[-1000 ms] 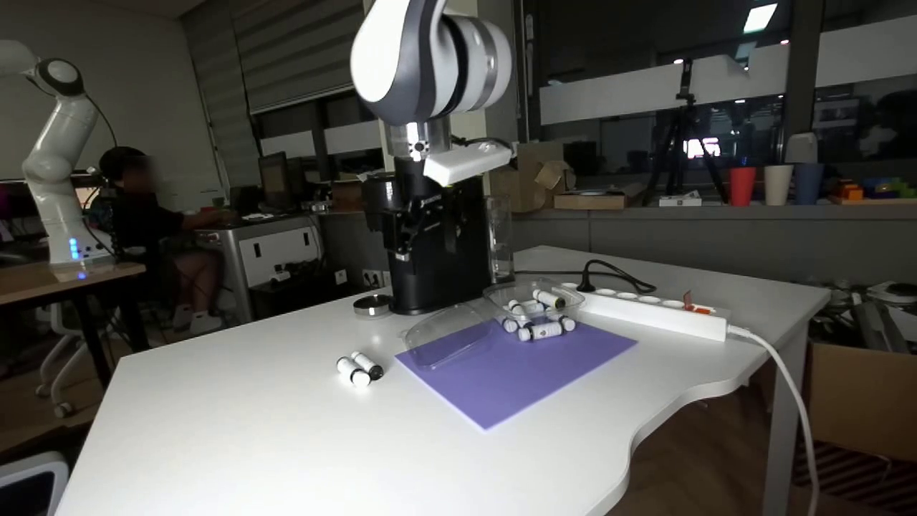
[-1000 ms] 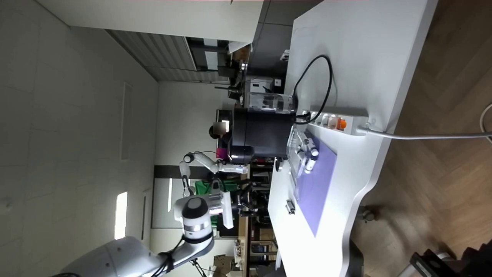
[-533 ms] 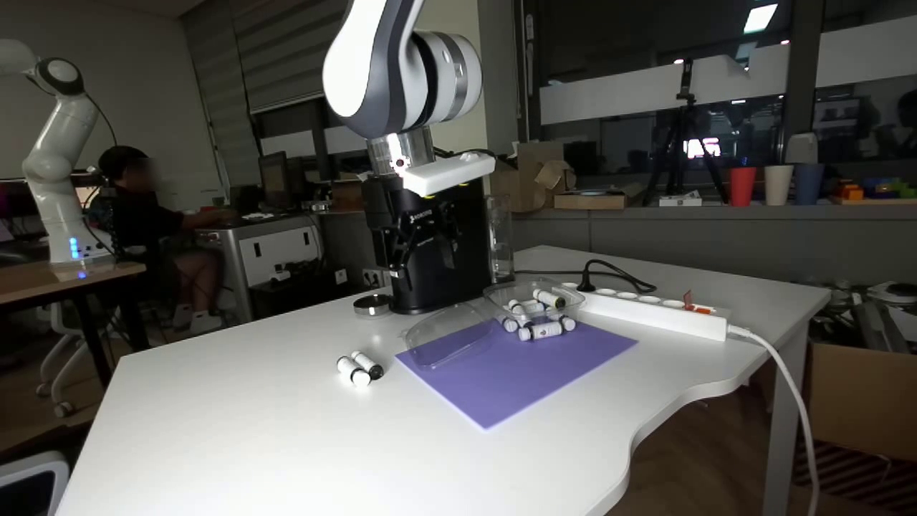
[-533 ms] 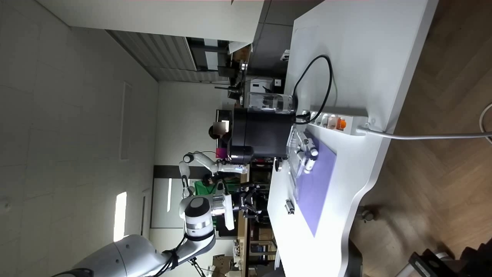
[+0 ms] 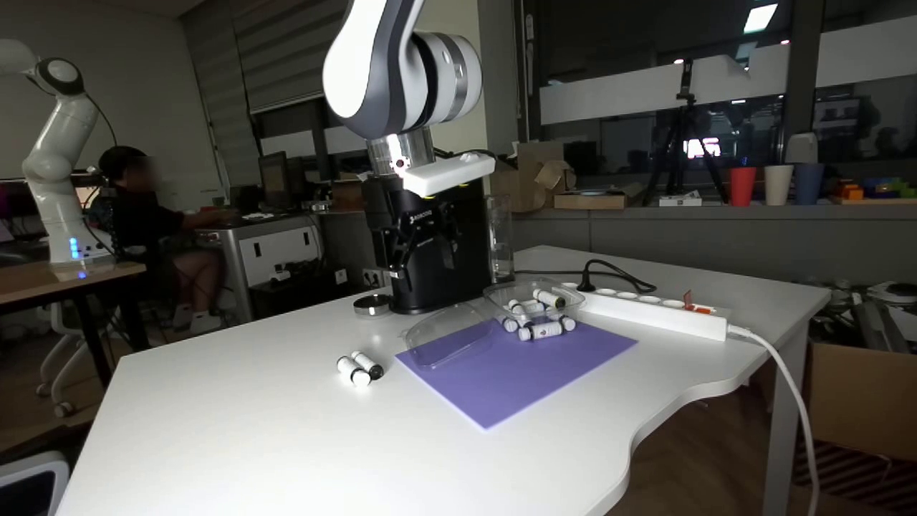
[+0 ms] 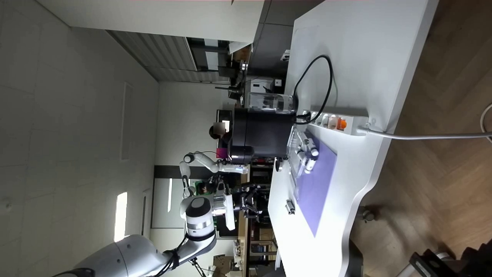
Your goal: Put the right bottle on the table into the colourless bowl
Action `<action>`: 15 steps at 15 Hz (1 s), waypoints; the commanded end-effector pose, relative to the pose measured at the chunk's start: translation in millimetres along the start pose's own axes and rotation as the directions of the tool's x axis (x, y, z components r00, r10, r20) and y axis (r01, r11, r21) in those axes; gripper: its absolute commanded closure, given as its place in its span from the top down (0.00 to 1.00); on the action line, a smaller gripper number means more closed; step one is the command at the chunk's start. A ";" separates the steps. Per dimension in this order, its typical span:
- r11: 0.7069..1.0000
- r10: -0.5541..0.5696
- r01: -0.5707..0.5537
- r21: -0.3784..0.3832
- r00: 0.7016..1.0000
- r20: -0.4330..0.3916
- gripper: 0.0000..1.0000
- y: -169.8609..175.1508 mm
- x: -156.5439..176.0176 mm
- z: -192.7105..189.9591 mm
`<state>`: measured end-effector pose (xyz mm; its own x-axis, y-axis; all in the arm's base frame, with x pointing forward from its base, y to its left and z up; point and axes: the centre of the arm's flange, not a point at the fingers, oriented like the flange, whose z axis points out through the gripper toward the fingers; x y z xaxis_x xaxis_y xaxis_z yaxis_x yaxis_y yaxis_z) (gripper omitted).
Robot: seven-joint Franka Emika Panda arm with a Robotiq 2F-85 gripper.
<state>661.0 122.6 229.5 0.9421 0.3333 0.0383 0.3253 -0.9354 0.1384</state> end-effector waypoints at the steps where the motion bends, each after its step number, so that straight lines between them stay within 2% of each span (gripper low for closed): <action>1: 0.999 0.042 -0.041 0.011 0.998 -0.045 1.00 4.7 17.4 7.2; 3: 0.998 0.057 -0.054 0.031 0.994 -0.092 1.00 7.0 32.0 14.9; 6: 0.997 0.074 -0.069 0.046 0.990 -0.118 1.00 3.2 53.6 33.0; 11: 0.996 0.069 -0.065 0.059 0.995 -0.065 1.00 -21.4 77.4 68.0; 15: 0.997 0.054 -0.050 0.055 0.996 -0.069 1.00 -37.9 85.6 90.8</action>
<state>713.4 162.8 148.7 0.9439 0.3124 0.1072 0.3051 -0.9490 0.0789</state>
